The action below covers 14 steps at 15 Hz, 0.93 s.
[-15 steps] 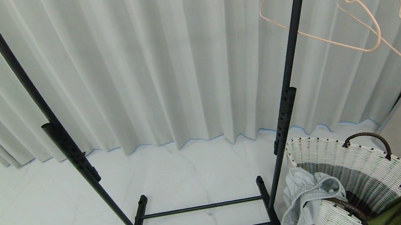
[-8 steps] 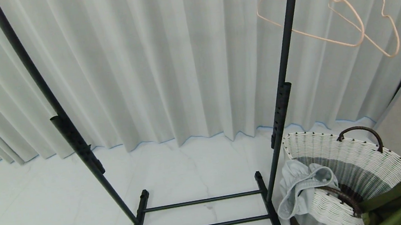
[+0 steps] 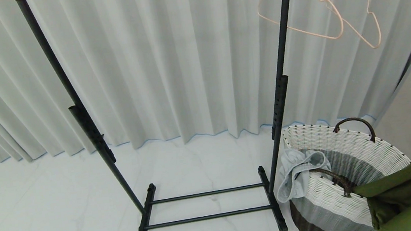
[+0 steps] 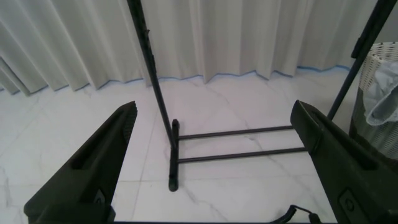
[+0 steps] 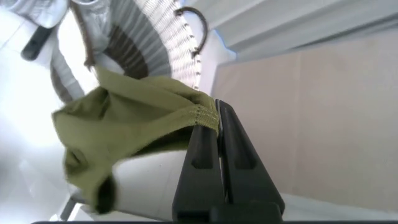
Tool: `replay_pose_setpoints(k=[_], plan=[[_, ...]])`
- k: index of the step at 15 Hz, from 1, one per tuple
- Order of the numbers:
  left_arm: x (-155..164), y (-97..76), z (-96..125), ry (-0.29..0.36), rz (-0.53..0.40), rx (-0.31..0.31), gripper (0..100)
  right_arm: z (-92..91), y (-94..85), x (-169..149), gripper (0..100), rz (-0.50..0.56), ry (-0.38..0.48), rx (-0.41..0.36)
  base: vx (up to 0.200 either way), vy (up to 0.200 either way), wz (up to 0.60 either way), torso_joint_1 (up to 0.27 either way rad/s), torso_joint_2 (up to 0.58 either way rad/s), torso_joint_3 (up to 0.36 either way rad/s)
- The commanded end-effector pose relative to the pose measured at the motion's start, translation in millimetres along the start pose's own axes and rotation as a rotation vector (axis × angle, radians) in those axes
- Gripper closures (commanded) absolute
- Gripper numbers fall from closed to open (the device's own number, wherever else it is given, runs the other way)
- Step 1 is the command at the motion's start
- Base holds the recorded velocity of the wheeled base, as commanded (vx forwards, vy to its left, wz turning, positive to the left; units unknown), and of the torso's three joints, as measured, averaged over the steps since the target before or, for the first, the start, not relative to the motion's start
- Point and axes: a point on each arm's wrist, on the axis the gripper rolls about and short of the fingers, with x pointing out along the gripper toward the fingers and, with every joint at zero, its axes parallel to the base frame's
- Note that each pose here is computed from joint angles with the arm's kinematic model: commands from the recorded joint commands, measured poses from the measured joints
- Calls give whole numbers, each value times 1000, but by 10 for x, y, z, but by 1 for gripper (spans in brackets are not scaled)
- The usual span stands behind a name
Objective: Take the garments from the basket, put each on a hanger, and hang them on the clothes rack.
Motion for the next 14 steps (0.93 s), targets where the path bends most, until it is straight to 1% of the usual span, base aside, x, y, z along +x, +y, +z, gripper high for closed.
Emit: replay_pose_setpoints(k=[1,2,8,12,14], plan=[[1,0,1,1,0,-1,0,18,13,-13,100,13,-20,-10,0,0,0,0,0,0],[0,0,0,0,0,2,0,18,25,-15,100,20,-25,-14,0,0,0,0,0,0],[0,0,0,0,0,3,0,48,29,-11,100,33,-41,-35,0,200,0,-1,4,3],[0,0,0,0,0,2,0,102,-28,-44,100,13,-60,-29,0,0,0,0,0,0],[0,0,0,0,0,8,0,125,-56,-72,100,22,-50,-30,0,0,0,0,0,0]])
